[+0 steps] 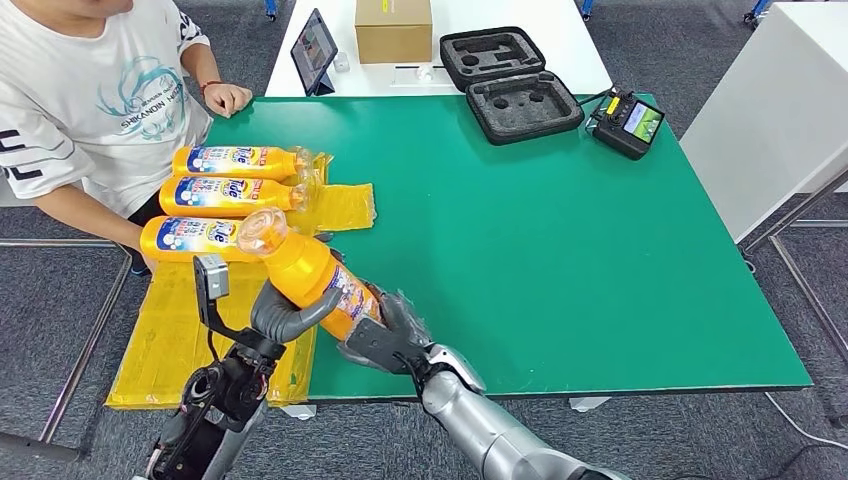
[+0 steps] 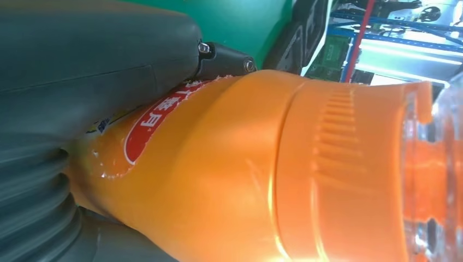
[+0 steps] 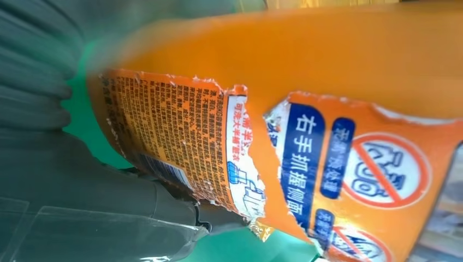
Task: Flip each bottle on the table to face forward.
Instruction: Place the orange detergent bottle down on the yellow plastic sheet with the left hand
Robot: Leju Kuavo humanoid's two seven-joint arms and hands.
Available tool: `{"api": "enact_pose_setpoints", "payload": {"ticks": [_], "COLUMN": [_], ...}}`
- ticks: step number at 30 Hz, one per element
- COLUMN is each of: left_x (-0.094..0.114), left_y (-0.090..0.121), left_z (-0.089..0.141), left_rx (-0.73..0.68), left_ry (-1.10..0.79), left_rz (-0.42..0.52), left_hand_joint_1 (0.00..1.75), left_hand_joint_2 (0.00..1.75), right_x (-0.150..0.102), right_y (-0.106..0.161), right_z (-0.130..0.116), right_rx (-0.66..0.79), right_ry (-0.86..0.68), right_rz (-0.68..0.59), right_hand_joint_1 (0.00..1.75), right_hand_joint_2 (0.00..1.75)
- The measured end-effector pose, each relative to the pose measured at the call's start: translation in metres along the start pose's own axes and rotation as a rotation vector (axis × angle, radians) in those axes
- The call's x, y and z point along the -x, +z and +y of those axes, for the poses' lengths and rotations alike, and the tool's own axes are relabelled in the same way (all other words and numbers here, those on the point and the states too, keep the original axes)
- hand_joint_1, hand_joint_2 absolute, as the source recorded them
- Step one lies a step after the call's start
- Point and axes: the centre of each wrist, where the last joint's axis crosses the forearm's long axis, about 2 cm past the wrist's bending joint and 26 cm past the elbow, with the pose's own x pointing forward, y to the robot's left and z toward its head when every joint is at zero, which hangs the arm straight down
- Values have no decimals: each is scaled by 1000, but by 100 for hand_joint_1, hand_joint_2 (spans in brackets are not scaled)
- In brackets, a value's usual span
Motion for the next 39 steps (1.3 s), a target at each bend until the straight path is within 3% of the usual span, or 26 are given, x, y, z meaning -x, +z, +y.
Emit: {"api": "enact_pose_setpoints", "payload": {"ticks": [5,9,13,18,21,29,32,37,39], "left_x": [0,1,-2,-22,-37,-83,-101,-115,-117], "left_y": [1,2,2,6,12,21,23,26,26], "left_z": [1,1,7,29,41,60,73,85,87], "left_rx": [-10,-20,-109,-283,-353,-538,-588,-611,-616], "left_ry": [1,-8,-127,-443,-582,-1006,-1151,-1212,-1217], "left_rz": [2,2,-47,-221,-301,-502,-526,-537,-539], "left_hand_joint_1": [175,175,175,175,175,175,175,175,175], "left_hand_joint_2": [175,175,175,175,175,175,175,175,175], "right_x": [-2,-3,-9,-37,-57,-108,-129,-146,-149], "right_y": [0,-1,-4,-11,-9,6,12,21,24], "right_z": [2,4,1,-15,-26,-68,-88,-105,-109], "right_rx": [1,6,87,290,380,741,856,945,965], "right_ry": [32,39,129,368,427,255,198,184,185], "right_rz": [-9,-16,-84,-267,-397,-594,-655,-713,-725], "right_hand_joint_1": [0,0,0,0,0,0,0,0,0], "right_hand_joint_2": [175,0,0,0,0,0,0,0,87]}}
